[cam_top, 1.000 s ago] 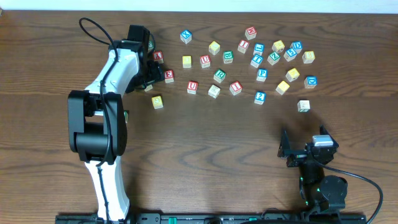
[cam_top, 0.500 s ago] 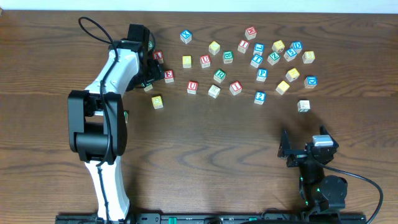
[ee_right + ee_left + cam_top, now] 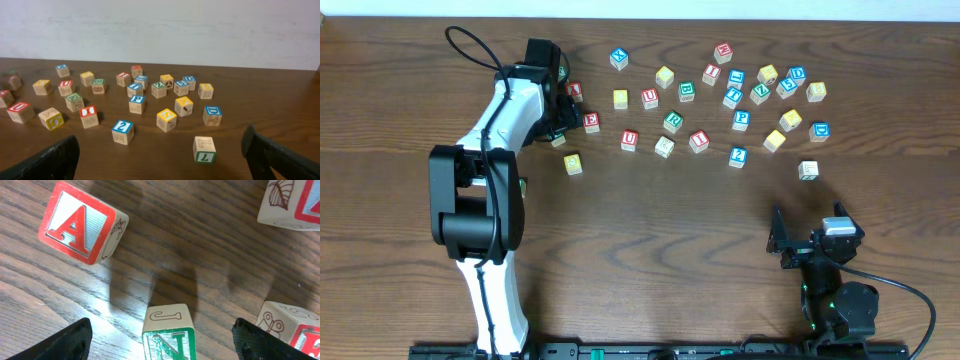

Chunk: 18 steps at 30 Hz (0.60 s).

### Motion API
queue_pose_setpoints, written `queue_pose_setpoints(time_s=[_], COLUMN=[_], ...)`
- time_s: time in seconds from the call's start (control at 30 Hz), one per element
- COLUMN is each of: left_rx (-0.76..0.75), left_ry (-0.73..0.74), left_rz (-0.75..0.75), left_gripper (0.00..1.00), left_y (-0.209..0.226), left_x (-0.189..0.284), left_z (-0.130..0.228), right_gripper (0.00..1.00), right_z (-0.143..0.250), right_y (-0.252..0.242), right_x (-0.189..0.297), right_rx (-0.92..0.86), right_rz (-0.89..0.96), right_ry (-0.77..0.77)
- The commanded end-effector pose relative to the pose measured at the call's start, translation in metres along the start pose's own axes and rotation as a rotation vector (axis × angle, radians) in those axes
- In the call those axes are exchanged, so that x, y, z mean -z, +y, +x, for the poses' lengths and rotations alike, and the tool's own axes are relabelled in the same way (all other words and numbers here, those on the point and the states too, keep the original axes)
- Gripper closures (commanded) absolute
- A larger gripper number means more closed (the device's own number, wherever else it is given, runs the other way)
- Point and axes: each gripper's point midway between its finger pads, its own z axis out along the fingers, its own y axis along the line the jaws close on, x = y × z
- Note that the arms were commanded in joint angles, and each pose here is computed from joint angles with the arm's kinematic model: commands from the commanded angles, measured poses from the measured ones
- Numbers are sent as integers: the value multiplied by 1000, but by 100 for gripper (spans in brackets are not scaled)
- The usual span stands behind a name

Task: Spell out NEURIPS
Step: 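Lower the left gripper around the green N block and close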

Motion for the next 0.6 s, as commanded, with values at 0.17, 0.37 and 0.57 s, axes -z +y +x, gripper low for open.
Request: queue_pose_setpoints(time_s=[0.17, 0.37, 0.57], left_rx=[5, 11, 10], left_ry=[37, 41, 27], left_rz=[-22, -24, -16], left_gripper=[12, 12, 12], left_y=[8, 11, 9], left_x=[-9, -19, -18], left_z=[14, 20, 16], right_gripper=[1, 1, 1], right_z=[1, 1, 1], right_y=[-2, -2, -2], right_x=[0, 0, 0], right_rx=[-14, -14, -14], right_rz=[9, 9, 9], right_ry=[2, 2, 2])
